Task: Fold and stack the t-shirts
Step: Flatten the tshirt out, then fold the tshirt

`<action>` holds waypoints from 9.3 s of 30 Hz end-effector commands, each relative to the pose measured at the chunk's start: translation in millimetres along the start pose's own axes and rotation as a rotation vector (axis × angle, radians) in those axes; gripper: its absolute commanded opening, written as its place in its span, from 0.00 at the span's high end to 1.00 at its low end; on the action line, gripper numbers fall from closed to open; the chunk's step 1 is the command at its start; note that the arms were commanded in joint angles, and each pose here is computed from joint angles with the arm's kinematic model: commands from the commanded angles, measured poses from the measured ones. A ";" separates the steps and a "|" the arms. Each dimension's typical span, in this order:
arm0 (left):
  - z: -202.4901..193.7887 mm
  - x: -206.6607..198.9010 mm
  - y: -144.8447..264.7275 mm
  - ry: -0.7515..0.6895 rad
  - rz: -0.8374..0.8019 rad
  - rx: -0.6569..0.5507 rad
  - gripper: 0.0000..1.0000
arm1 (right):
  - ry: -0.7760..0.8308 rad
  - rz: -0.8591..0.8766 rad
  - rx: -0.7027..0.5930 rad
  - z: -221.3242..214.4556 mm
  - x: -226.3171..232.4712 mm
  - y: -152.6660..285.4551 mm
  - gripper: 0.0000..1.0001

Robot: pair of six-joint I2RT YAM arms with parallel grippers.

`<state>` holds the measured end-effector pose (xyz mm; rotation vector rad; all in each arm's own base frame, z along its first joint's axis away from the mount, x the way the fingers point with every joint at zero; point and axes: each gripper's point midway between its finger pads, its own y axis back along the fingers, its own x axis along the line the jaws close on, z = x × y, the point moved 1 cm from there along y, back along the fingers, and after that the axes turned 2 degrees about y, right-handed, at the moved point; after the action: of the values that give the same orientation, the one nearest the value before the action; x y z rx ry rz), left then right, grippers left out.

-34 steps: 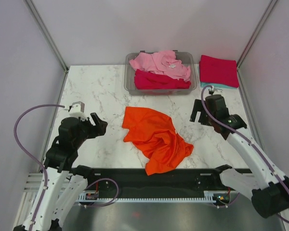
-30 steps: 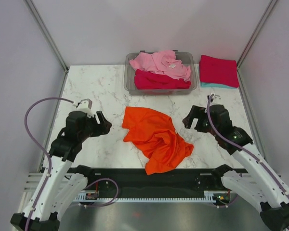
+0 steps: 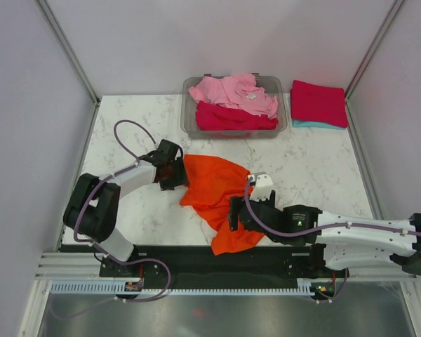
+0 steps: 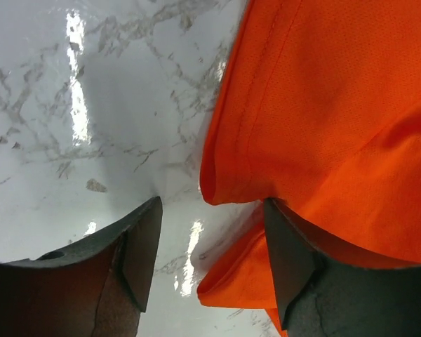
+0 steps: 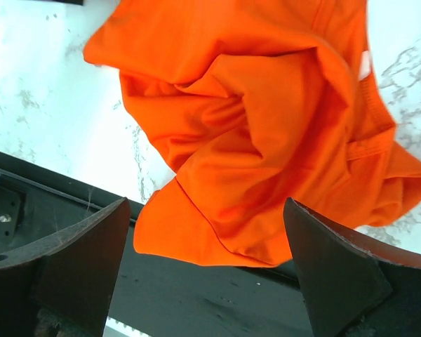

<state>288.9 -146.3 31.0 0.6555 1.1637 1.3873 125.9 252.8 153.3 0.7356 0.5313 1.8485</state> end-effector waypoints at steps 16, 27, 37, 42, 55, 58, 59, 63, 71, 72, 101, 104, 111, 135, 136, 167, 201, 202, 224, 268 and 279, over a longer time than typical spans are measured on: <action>-69.5 -195.1 43.0 -0.564 -0.616 0.005 0.93 | -0.104 -0.114 -0.268 63.1 -68.2 53.3 0.02; -19.6 -59.0 160.4 -0.417 -0.151 -0.267 0.19 | 0.031 0.013 -0.020 135.0 -31.7 -47.4 0.02; -15.0 6.0 213.1 -0.287 -0.189 -0.539 0.06 | 0.224 0.035 0.224 120.8 22.9 -174.7 0.04; -10.1 6.6 217.8 -0.279 -0.192 -0.573 0.06 | 0.258 0.013 0.317 96.9 27.1 -215.2 0.16; -12.3 5.9 220.9 -0.282 -0.214 -0.574 0.06 | 0.255 -0.074 0.423 50.8 9.0 -254.4 0.43; -11.9 5.9 221.1 -0.281 -0.214 -0.576 0.06 | 0.259 -0.086 0.440 41.5 5.4 -258.2 0.56; -12.3 6.3 220.4 -0.282 -0.212 -0.574 0.06 | 0.259 -0.091 0.446 39.0 3.5 -259.7 0.61; -12.0 6.3 221.6 -0.281 -0.215 -0.577 0.06 | 0.272 -0.131 0.469 27.2 -7.6 -264.4 0.81; -11.4 7.5 219.7 -0.275 -0.204 -0.579 0.06 | 0.284 -0.113 0.437 39.5 -4.1 -255.8 1.00; -11.9 8.9 219.8 -0.272 -0.200 -0.578 0.07 | 0.263 -0.064 0.359 73.9 14.1 -238.7 1.00; -0.5 -22.5 190.0 -0.202 -0.152 -0.488 0.09 | -0.226 -0.425 -0.216 104.9 -147.3 48.4 1.00; -7.8 -29.6 164.5 -0.162 -0.142 -0.428 0.12 | -0.199 -0.402 -0.150 88.3 -142.7 30.6 1.00; -33.1 -24.3 103.1 -0.013 -0.125 -0.337 0.17 | -0.186 -0.389 -0.134 75.2 -145.7 23.2 1.00; -17.8 -26.8 31.1 0.199 -0.318 -0.149 0.39 | -0.131 -0.304 -0.066 58.5 -130.5 -4.0 1.00; -17.1 -25.5 30.4 0.200 -0.312 -0.153 0.42 | -0.132 -0.305 -0.066 58.5 -130.8 -4.6 1.00; 68.0 10.1 512.0 -0.097 -0.500 -1.161 0.98 | -0.300 0.267 -1.132 288.6 -107.7 376.8 1.00; 111.1 0.5 191.2 -0.178 -0.063 -0.367 0.98 | -0.029 -0.692 -0.131 232.2 -227.9 -16.9 1.00; 100.9 13.8 155.6 -0.151 -0.020 -0.280 0.98 | -0.029 -0.680 -0.056 212.0 -234.8 -49.6 1.00; 89.1 45.4 72.5 0.037 0.000 -0.121 0.18 | -0.214 -0.369 0.080 129.6 -209.6 -100.3 0.05; 49.1 39.2 122.3 0.134 -0.007 -0.246 0.21 | -0.175 -0.459 0.144 187.0 -266.3 -119.8 0.02; -98.3 48.8 112.9 0.254 0.059 -0.012 0.31 | -0.302 -0.179 -0.031 134.9 -190.9 -10.8 0.02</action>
<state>170.7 -106.4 117.4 0.3792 1.2251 1.4425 312.3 64.5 211.3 0.7686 0.3740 1.4887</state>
